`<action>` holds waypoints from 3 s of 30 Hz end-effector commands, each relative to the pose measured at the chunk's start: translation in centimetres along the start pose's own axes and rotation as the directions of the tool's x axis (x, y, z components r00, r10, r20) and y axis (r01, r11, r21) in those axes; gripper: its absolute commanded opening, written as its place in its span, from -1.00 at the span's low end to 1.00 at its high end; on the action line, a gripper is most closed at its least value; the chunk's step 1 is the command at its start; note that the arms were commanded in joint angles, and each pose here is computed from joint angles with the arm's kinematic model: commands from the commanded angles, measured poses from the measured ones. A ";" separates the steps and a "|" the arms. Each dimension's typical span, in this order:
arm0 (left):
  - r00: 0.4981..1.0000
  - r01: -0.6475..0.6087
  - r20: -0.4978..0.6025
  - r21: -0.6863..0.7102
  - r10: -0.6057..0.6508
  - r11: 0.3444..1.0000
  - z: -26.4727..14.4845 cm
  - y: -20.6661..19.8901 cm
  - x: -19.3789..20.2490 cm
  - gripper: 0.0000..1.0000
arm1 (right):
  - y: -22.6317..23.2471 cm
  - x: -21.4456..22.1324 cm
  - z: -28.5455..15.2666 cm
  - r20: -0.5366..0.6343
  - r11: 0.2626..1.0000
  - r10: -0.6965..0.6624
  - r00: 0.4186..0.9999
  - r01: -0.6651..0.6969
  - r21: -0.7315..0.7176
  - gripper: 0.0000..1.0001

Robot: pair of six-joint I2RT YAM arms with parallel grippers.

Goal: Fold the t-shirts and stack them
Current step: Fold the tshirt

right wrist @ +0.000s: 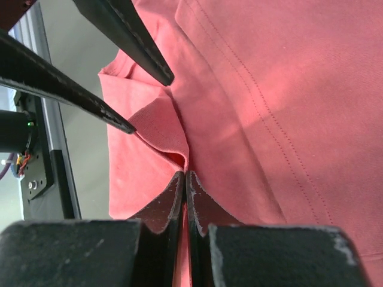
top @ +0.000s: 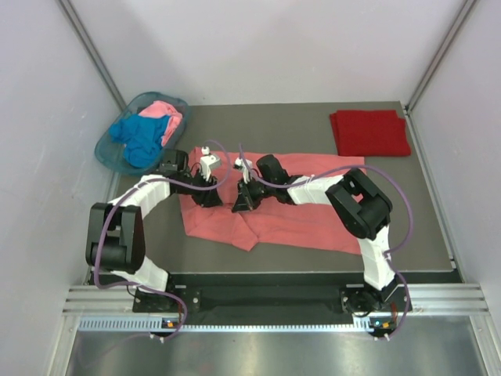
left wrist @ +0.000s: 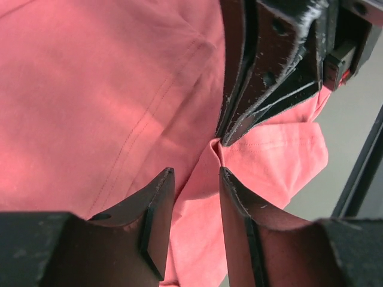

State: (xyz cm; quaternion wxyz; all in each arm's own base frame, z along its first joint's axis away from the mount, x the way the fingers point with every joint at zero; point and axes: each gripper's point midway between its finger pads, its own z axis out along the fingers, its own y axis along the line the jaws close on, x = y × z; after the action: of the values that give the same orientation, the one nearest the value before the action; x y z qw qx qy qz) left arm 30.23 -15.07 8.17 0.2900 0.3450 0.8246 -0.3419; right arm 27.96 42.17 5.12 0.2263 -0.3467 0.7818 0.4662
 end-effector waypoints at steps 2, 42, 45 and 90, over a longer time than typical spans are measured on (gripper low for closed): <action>0.981 -0.192 0.042 0.039 0.190 0.981 -0.7 -0.8 -1.9 -0.17 | 0.4 -2.9 0.2 0.070 0.997 -0.051 0.996 0.054 -0.049 -1.00; 0.926 -0.360 -0.051 0.178 0.374 0.916 2.6 -2.2 0.3 -0.95 | -0.4 -2.5 -0.7 0.058 1.000 -0.025 0.998 0.025 -0.005 -1.00; 0.919 -0.379 -0.043 0.166 0.391 0.910 2.2 -2.3 -0.1 -1.00 | -0.6 -2.7 -1.0 0.061 1.000 -0.012 0.998 0.011 0.017 -0.92; 0.936 -0.061 0.261 -0.537 0.235 0.841 -4.9 0.5 -13.3 -1.00 | -4.2 21.7 -38.8 0.932 -0.563 0.285 0.222 -0.748 0.350 -0.05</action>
State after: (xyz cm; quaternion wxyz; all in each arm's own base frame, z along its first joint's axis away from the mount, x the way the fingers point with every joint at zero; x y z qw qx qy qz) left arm 35.26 -15.60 16.93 0.4768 0.2729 0.8254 -0.1303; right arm 16.88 -0.84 6.70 0.2088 0.5090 0.8285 -0.1048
